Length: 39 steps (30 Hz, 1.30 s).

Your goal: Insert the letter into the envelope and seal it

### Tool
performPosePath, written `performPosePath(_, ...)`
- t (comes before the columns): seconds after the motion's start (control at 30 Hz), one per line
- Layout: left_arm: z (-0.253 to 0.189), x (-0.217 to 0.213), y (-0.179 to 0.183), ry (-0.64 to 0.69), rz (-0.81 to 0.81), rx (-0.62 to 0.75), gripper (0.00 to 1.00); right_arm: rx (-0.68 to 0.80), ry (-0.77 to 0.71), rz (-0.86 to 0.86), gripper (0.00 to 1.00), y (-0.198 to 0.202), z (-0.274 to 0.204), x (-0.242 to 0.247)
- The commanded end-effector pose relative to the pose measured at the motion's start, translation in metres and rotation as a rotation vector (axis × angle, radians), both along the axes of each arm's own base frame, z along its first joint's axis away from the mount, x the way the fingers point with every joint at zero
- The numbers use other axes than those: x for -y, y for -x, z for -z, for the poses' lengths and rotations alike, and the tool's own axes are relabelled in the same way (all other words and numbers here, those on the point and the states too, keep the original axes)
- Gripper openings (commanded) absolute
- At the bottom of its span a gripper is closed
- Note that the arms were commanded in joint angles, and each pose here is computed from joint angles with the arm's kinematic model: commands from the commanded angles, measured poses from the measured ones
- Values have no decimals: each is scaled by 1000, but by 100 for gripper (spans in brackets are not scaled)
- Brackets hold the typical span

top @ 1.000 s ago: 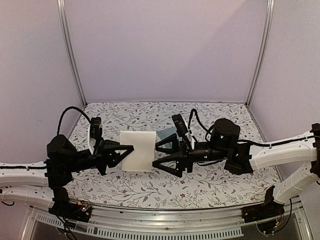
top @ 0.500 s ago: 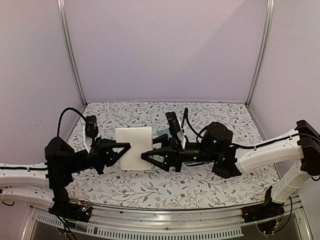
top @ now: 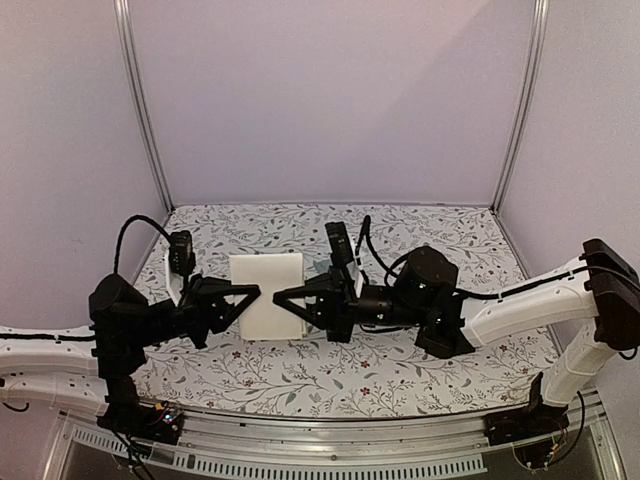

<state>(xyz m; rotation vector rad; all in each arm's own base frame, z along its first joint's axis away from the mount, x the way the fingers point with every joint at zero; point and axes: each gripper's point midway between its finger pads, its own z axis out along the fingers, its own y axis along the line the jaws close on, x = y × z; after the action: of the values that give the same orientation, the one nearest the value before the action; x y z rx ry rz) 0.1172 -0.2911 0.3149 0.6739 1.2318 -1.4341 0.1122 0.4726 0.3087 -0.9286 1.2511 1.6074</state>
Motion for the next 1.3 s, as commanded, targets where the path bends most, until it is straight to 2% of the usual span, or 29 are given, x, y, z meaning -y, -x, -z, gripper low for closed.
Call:
performPosePath(0.0, 1, 0, 1, 10, 0, -3, 0, 11, -37, 28, 0, -2, -11, 0)
performPosePath(0.07, 1, 1, 0, 6, -7, -6, 0, 4, -32, 49, 0, -5, -9, 2)
performPosePath(0.13, 4, 2, -3, -7, -18, -15, 5, -5, -22, 78, 0, -9, -5, 4)
performPosePath(0.17, 4, 2, -6, -14, -28, -20, 12, -8, -17, 93, 0, -11, -3, 6)
performPosePath(0.27, 7, 5, -11, -40, -53, -29, 48, -17, 11, 151, 0, -19, 4, 11)
performPosePath(0.33, 9, 5, -15, -51, -72, -37, 67, -29, 41, 226, 0, -30, 9, 17)
performPosePath(0.43, 15, 4, -27, -85, -133, -67, 88, -50, 105, 363, 0, -48, 22, 34)
performPosePath(0.5, 24, 4, -43, -131, -216, -115, 97, -68, 154, 488, 0, -65, 32, 50)
performPosePath(0.57, 32, 3, -61, -180, -307, -157, 100, -82, 191, 595, 0, -77, 41, 68)
performPosePath(0.73, 61, 0, -97, -291, -501, -221, 100, -105, 285, 845, 0, -103, 67, 113)
performPosePath(0.97, 107, 16, -136, -465, -663, -298, 100, -93, 356, 1112, 0, -125, 90, 165)
performPosePath(1.27, 172, 74, -182, -670, -862, -459, 94, -50, 435, 1246, 0, -155, 106, 205)
